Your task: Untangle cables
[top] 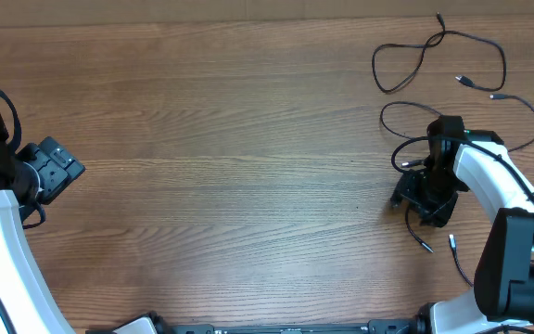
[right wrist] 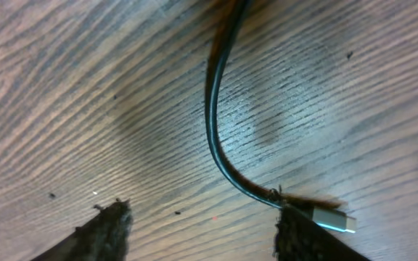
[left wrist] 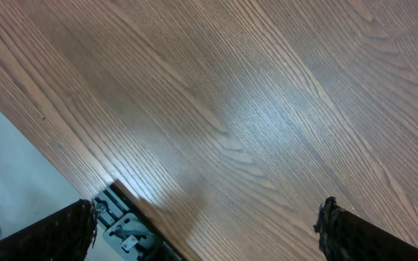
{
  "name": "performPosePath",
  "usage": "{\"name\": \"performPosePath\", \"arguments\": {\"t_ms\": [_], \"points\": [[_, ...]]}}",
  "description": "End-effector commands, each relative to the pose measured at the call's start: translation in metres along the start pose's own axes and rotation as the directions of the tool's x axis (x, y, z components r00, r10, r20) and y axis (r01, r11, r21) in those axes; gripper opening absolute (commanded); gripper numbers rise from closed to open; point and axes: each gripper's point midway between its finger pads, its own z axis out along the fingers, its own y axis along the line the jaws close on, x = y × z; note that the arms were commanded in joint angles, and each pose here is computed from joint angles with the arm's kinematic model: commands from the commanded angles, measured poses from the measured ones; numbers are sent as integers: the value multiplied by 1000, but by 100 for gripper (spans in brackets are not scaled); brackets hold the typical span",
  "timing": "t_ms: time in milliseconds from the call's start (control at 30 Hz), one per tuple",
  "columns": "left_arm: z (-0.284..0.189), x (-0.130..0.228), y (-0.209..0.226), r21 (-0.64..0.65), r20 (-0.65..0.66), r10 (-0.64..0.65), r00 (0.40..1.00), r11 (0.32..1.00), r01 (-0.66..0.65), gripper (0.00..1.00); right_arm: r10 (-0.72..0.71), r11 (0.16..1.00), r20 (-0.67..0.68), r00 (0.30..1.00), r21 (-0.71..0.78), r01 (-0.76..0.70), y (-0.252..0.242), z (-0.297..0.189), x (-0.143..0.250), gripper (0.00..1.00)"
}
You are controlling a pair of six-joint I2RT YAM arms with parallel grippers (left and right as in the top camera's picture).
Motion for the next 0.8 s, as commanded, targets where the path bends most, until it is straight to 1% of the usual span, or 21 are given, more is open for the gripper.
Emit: {"name": "performPosePath", "arguments": {"t_ms": [0,33,67,100,200,300,367,467,633,700,767], "points": [[1,1,1,-3,-6,-18,1000,1000,18,100,5,1000,30,1000,-19,-4,3,-13,-2,72],[1,1,1,-3,-6,-18,1000,1000,18,100,5,1000,34,999,-21,-4,4,-18,-3,78],[1,1,1,-3,-6,-18,1000,1000,18,99,5,1000,40,999,-24,-4,5,-23,-5,94],[1,1,1,-3,-6,-18,1000,1000,18,100,6,1000,49,999,-28,-5,6,-29,-7,100],[1,1,1,-3,-6,-18,1000,1000,18,100,22,999,97,995,-49,-17,8,-51,-22,100],[1,1,1,-3,-6,-18,1000,1000,18,99,79,994,154,985,-86,-66,0,-73,-43,100],[1,1,1,-3,-6,-18,1000,1000,18,99,148,985,183,972,-113,-129,-15,-86,-57,100],[1,1,1,-3,-6,-18,1000,1000,18,100,295,951,204,933,-161,-265,-48,-100,-74,100],[1,1,1,-3,-6,-18,1000,1000,18,99,526,847,211,824,-223,-483,-123,-105,-89,100],[1,1,1,-3,-6,-18,1000,1000,18,100,615,785,204,761,-247,-568,-153,-106,-90,100],[1,1,1,-3,-6,-18,1000,1000,18,100,711,701,186,678,-272,-660,-177,-106,-88,100]]}}
